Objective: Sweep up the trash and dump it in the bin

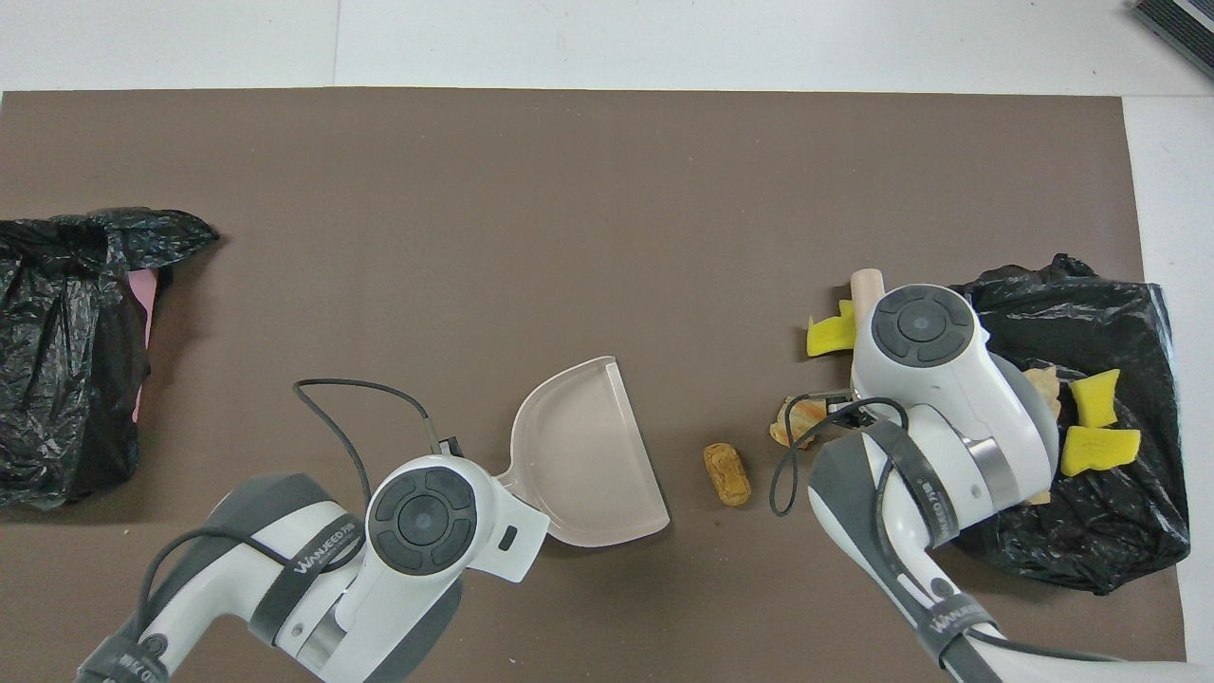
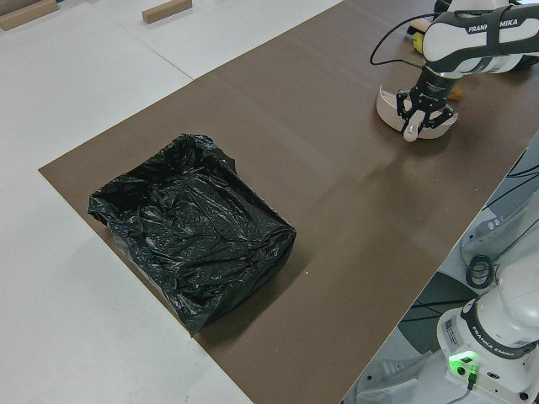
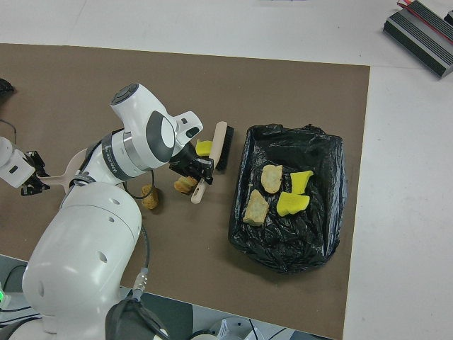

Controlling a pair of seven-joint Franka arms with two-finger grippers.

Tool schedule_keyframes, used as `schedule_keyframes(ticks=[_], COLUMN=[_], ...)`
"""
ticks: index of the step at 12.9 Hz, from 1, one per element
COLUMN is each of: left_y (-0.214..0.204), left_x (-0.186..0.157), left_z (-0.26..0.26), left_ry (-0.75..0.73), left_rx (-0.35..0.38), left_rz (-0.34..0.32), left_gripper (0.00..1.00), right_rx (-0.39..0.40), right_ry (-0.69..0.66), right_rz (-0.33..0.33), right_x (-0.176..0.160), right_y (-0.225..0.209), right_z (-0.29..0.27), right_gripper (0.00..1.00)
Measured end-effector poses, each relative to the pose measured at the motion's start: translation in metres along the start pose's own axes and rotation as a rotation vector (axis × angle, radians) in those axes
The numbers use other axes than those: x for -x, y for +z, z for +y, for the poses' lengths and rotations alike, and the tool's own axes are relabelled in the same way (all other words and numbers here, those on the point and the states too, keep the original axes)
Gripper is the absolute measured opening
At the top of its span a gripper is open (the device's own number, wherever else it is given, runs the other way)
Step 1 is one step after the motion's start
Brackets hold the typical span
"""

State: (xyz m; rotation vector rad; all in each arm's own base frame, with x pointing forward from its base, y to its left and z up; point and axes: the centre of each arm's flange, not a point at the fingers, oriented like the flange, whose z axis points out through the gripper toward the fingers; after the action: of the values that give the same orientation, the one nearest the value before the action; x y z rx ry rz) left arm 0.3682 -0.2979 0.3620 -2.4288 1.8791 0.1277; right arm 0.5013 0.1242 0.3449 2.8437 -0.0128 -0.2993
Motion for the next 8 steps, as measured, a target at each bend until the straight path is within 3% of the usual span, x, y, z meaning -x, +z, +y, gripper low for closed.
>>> schedule_keyframes(ticks=[5, 8], left_y=[-0.002, 0.005], left_x=[-0.003, -0.003], left_z=[0.013, 0.011], left_ry=[-0.003, -0.008], left_rx=[0.002, 0.007], left_rz=[-0.010, -0.014], left_gripper=[0.31, 0.31], right_rx=[-0.144, -0.211], right_ry=[-0.189, -0.294], right_rz=[-0.035, -0.043], right_x=[0.047, 0.094], right_y=[-0.028, -0.047], right_z=[-0.090, -0.157], right_gripper=[0.26, 0.26])
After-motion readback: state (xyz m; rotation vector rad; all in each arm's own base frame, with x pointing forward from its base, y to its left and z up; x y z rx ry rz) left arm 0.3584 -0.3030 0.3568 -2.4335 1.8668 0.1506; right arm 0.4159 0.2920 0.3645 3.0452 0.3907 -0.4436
